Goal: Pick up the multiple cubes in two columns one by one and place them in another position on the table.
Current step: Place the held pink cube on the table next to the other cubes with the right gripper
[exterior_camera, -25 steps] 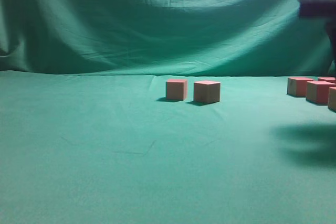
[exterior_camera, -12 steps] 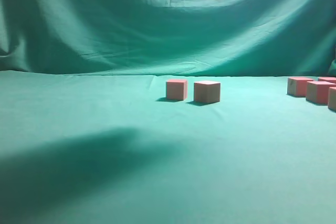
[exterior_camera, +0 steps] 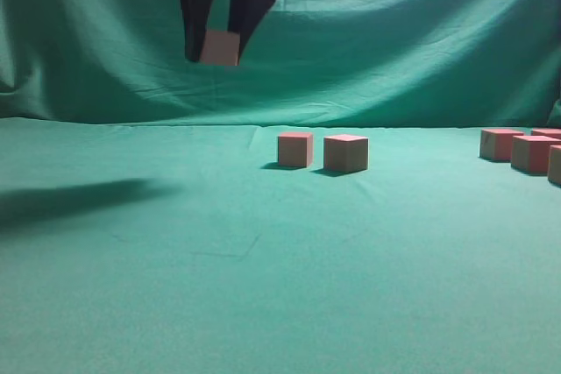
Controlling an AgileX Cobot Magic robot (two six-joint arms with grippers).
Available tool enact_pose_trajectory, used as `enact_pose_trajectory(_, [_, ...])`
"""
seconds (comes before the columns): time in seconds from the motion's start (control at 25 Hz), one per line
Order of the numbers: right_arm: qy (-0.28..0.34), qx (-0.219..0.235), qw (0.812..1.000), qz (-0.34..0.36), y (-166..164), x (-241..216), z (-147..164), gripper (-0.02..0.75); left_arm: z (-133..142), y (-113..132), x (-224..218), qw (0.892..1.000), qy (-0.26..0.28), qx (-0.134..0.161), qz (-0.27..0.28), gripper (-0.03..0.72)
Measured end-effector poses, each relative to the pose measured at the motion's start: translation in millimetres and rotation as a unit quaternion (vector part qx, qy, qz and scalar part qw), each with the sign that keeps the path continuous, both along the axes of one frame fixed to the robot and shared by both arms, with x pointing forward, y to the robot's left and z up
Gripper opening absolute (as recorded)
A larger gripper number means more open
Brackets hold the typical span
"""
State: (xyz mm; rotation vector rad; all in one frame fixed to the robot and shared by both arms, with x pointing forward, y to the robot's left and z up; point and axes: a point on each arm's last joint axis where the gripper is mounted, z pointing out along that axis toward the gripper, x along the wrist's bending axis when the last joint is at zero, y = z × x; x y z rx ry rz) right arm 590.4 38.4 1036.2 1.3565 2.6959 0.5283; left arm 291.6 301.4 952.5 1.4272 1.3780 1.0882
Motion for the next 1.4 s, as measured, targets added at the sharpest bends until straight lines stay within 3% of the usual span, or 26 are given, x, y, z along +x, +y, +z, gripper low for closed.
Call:
enact_pose_trajectory(0.44, [0.019,-0.057,0.996,-0.062,3.5,15.6,-54.3,0.278,0.0,0.0,0.0,1.0,0.0,0.0,0.0,0.0])
enact_pose_trajectory(0.8, [-0.012,-0.019,0.997,-0.074,10.7,23.5,-57.3,0.278,0.0,0.0,0.0,1.0,0.0,0.0,0.0,0.0])
enact_pose_trajectory(1.08, [-0.003,-0.045,0.995,-0.087,11.4,28.1,-85.0,0.278,0.0,0.0,0.0,1.0,0.0,0.0,0.0,0.0])
enact_pose_trajectory(1.4, [-0.013,-0.059,0.993,-0.1,9.3,29.8,-87.3,0.278,0.0,0.0,0.0,1.0,0.0,0.0,0.0,0.0])
